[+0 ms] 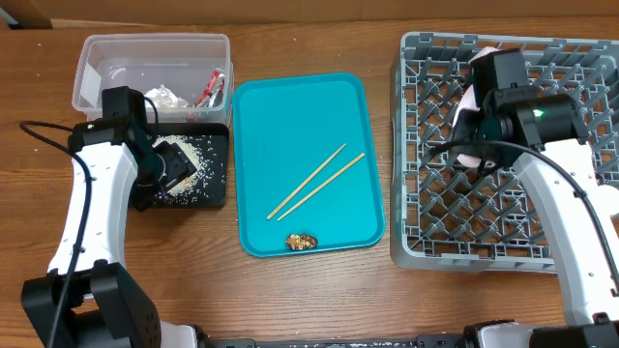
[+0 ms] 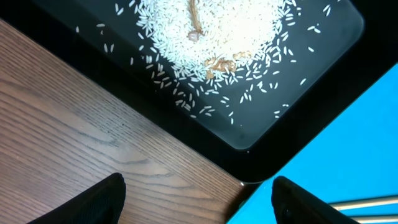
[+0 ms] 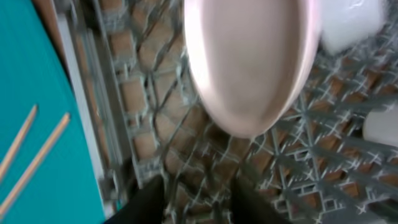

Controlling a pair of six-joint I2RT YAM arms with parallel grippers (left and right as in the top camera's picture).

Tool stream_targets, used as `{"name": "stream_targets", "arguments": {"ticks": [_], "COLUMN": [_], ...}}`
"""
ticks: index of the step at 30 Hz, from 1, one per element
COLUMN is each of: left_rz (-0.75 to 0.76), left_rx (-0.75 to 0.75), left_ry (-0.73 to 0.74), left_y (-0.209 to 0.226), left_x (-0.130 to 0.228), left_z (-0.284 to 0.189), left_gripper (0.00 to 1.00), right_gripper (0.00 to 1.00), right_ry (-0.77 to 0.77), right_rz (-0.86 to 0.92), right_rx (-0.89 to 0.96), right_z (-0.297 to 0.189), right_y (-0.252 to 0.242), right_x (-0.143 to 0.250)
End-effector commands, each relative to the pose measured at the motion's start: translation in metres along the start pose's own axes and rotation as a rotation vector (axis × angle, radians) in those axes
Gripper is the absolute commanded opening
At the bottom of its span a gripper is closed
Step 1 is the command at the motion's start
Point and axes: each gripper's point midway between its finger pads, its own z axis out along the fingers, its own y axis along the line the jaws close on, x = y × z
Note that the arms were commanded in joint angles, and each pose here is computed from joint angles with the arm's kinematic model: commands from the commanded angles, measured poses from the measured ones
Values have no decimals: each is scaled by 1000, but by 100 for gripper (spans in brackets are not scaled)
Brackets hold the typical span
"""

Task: Sort waste into correct bins and load items into the dishwasher
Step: 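Move the right gripper left out of the rack to the teal tray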

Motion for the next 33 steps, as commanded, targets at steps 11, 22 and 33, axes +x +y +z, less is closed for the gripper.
{"name": "stream_targets", "arguments": {"ticks": [11, 22, 33], "left_rz": [78, 80, 80], "left_rx": [37, 39, 39], "left_ry": [-40, -41, -41], "left_y": [-22, -22, -22], "left_x": [3, 3, 2], "left_z": [-12, -12, -12], "left_gripper": [77, 78, 78], "right_gripper": [26, 27, 28], "right_ry": [480, 596, 668], "right_rz": [6, 96, 150], "right_rx": [-160, -66, 1], "right_z": [49, 59, 61], "right_y": [22, 7, -4], "right_x": [125, 161, 184]}}
